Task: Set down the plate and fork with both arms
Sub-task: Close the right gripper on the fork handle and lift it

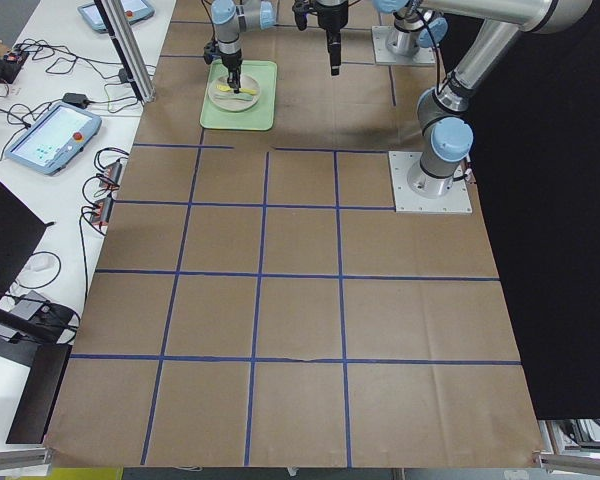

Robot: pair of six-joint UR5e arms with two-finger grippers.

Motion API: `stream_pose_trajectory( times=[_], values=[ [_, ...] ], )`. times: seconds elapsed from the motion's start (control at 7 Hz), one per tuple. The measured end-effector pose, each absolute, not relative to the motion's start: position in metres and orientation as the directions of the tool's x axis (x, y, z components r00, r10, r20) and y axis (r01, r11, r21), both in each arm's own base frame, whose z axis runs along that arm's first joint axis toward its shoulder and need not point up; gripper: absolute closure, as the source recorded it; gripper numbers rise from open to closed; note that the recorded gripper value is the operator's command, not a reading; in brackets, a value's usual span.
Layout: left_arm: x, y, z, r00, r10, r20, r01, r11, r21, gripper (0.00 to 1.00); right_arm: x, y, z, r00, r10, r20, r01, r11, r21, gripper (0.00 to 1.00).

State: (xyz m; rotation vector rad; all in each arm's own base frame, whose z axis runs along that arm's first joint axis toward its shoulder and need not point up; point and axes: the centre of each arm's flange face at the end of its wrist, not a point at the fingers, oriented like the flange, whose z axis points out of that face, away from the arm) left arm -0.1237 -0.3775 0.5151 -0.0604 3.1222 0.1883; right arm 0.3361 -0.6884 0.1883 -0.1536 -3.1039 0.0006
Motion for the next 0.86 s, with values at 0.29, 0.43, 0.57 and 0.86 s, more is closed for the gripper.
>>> stream_pose_trajectory(
  times=[0.29,0.43,0.57,0.86],
  values=[
    [-0.124,-0.378,0.516,-0.999,-0.039,-0.015,-0.040,0.993,0.114,0.00,0.336,-0.689,0.189,-0.995,0.098,0.033,0.098,0.995,-0.004,1.00],
    [-0.124,-0.378,0.517,-0.999,-0.040,-0.015,-0.041,0.993,0.113,0.00,0.336,-0.689,0.192,-0.995,0.098,0.032,0.098,0.995,-0.008,1.00],
    [-0.124,-0.378,0.517,-0.999,-0.040,-0.014,-0.041,0.993,0.112,0.00,0.336,-0.690,0.197,-0.995,0.098,0.030,0.097,0.995,-0.014,1.00],
    [-0.124,-0.378,0.517,-0.999,-0.043,-0.012,-0.044,0.993,0.111,0.00,0.336,-0.686,0.221,-0.995,0.097,0.022,0.097,0.995,-0.025,1.00]
  ],
)
